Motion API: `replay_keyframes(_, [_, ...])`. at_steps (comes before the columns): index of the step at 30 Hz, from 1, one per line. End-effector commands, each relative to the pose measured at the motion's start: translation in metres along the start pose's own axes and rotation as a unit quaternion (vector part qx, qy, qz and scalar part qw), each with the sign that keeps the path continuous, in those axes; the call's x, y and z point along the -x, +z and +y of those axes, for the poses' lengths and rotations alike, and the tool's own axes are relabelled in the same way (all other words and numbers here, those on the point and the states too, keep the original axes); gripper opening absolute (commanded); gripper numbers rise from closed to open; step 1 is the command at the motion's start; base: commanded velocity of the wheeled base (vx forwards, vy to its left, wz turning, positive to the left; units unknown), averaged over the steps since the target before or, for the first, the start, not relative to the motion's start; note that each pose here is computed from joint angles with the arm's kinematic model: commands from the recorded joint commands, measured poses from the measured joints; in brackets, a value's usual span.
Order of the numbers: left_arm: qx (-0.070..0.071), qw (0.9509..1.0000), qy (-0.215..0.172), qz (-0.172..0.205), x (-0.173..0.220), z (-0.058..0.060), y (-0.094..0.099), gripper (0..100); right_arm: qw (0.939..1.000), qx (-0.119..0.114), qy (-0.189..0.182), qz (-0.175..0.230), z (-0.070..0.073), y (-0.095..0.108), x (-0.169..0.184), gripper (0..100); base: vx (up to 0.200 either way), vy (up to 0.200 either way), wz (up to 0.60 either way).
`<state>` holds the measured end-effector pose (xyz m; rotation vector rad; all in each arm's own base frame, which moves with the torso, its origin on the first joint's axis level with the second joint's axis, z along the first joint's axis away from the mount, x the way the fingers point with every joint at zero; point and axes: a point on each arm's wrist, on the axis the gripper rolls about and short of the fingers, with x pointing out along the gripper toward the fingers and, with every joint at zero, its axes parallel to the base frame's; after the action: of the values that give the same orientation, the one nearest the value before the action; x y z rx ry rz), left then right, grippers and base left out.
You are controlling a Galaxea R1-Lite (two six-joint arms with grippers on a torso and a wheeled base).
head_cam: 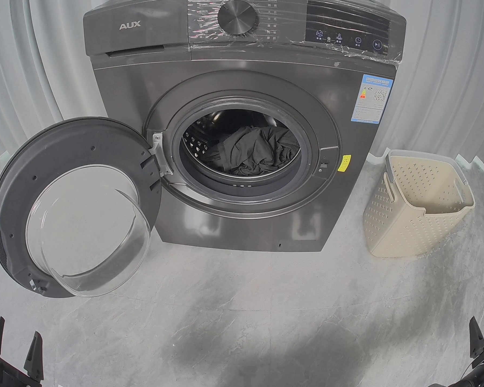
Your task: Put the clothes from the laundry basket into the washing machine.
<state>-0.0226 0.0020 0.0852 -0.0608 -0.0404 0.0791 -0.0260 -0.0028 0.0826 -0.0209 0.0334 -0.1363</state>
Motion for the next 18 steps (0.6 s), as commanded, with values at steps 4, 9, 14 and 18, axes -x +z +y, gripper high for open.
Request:
replay_keyframes(4, [-0.029, 0.9980, -0.050, 0.023, 0.0009, -0.0019, -0.0100, 100, 0.9970, 0.002, 0.077, -0.005, 0.0035, -0.0001, 0.0006, 100, 0.000, 0.000, 0.00])
replay_keyframes(9, [-0.011, 0.9989, -0.039, 0.023, 0.0009, -0.0013, -0.0100, 100, 0.9997, 0.005, 0.022, -0.002, 0.0012, -0.0002, 0.0003, 100, 0.000, 0.000, 0.00])
replay_keyframes(14, [-0.015, 0.9989, -0.038, 0.022, 0.0009, -0.0014, -0.0098, 100, 0.9998, -0.009, 0.014, -0.006, 0.0005, -0.0005, 0.0008, 100, 0.000, 0.000, 0.00])
replay_keyframes(18, [-0.014, 0.9989, -0.038, 0.022, 0.0009, -0.0014, -0.0098, 100, 0.9997, -0.003, 0.024, -0.005, 0.0010, -0.0006, 0.0009, 100, 0.000, 0.100, 0.00])
